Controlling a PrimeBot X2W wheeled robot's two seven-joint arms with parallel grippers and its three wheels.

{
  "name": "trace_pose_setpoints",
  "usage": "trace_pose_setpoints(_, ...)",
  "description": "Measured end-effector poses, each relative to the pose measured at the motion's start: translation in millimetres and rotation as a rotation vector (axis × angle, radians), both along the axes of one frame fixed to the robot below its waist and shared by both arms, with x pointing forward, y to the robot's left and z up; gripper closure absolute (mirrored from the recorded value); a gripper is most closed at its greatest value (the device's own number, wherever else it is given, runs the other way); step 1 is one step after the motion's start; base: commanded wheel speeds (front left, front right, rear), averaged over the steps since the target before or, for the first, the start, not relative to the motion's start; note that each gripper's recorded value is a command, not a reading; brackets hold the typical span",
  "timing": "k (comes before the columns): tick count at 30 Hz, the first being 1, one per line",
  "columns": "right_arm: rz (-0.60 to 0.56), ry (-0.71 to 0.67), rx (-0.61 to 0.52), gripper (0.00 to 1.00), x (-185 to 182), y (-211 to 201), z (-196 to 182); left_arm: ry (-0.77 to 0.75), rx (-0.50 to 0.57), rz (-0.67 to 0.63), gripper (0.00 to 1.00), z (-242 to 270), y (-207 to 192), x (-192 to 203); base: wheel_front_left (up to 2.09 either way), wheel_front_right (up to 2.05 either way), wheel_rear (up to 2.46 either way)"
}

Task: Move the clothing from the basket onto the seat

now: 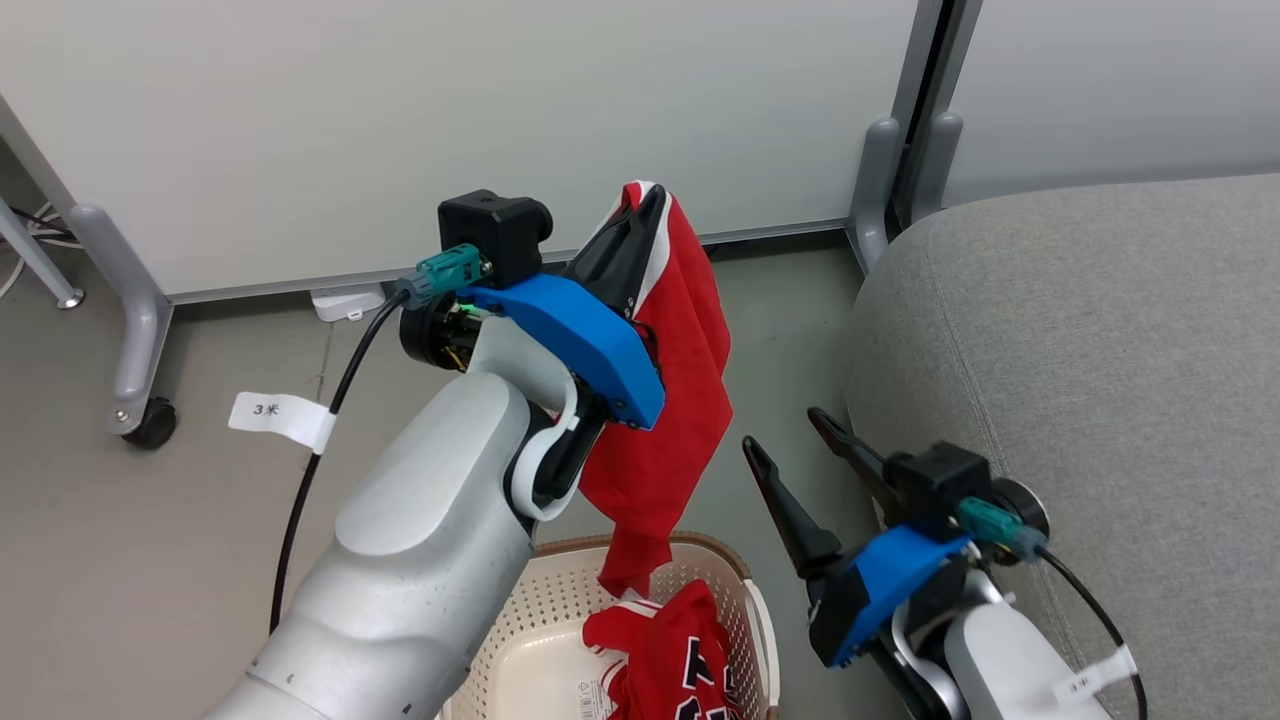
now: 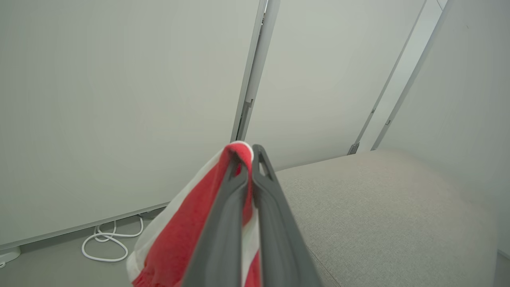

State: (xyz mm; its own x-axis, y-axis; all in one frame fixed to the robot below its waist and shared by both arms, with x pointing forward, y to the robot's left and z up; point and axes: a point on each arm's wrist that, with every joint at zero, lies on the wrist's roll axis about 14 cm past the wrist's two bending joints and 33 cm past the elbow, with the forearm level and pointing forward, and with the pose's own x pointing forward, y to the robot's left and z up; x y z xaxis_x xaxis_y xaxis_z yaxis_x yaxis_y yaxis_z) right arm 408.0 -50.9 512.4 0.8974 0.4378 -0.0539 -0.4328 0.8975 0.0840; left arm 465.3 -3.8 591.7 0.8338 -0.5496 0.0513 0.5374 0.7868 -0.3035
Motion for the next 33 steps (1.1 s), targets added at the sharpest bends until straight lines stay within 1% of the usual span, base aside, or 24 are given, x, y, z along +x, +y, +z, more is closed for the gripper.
trace_pose_setpoints(10,0.086,0.024,-0.079,0.0,26.9,26.5,1.5,-0.003,-0.004,-0.061,1.0,3.1,-12.0,-11.1,0.0,0.0,0.0)
trace_pose_setpoints(17,0.138,0.056,-0.115,0.0,33.8,42.2,-6.3,0.0,-0.008,-0.109,1.0,5.8,-20.1,-21.2,0.0,0.0,0.0)
trace_pose_setpoints(25,0.189,0.053,-0.098,0.0,36.7,59.1,-4.1,0.009,-0.011,-0.162,1.0,7.4,-29.2,-30.7,0.0,0.0,0.0)
trace_pose_setpoints(29,0.189,0.079,-0.102,0.0,36.4,58.4,-12.2,0.006,-0.025,-0.177,1.0,10.9,-32.3,-32.6,0.0,0.0,0.0)
trace_pose_setpoints(33,0.185,0.085,-0.083,0.0,38.4,58.2,-10.3,0.001,-0.041,-0.197,1.0,16.8,-36.7,-36.7,0.0,0.0,0.0)
